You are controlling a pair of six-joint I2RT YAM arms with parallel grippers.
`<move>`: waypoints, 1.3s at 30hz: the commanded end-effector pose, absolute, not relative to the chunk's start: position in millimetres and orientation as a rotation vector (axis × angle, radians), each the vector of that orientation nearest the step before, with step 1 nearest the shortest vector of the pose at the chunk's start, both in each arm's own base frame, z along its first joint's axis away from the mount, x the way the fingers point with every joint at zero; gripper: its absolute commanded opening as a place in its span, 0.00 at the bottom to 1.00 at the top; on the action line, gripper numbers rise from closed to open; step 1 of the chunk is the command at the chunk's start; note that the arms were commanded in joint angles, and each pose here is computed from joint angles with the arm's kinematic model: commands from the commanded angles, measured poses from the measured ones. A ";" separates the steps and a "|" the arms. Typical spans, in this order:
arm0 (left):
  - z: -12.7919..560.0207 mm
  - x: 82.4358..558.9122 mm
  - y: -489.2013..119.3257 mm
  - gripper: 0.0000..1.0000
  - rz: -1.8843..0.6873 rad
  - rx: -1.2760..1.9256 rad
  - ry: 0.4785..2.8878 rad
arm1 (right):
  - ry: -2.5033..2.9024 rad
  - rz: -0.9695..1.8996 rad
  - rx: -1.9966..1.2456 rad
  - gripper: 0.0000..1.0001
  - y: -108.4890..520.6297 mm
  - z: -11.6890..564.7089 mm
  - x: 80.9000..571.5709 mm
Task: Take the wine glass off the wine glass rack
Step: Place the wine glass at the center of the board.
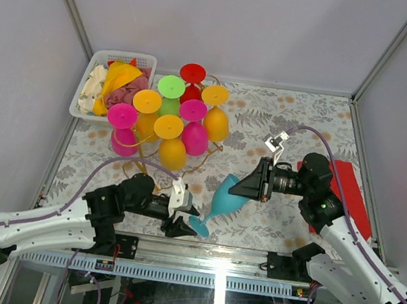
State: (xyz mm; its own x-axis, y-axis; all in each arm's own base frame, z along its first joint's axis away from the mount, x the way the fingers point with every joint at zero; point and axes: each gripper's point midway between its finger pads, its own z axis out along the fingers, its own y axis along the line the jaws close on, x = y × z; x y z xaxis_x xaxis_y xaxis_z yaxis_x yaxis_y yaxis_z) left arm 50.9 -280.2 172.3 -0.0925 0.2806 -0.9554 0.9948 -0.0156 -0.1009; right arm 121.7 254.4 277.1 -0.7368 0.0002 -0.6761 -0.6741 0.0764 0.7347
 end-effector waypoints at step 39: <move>345.0 61.6 -260.4 1.00 -1.516 0.571 1.683 | 2.048 0.528 -0.088 0.00 119.7 227.9 195.1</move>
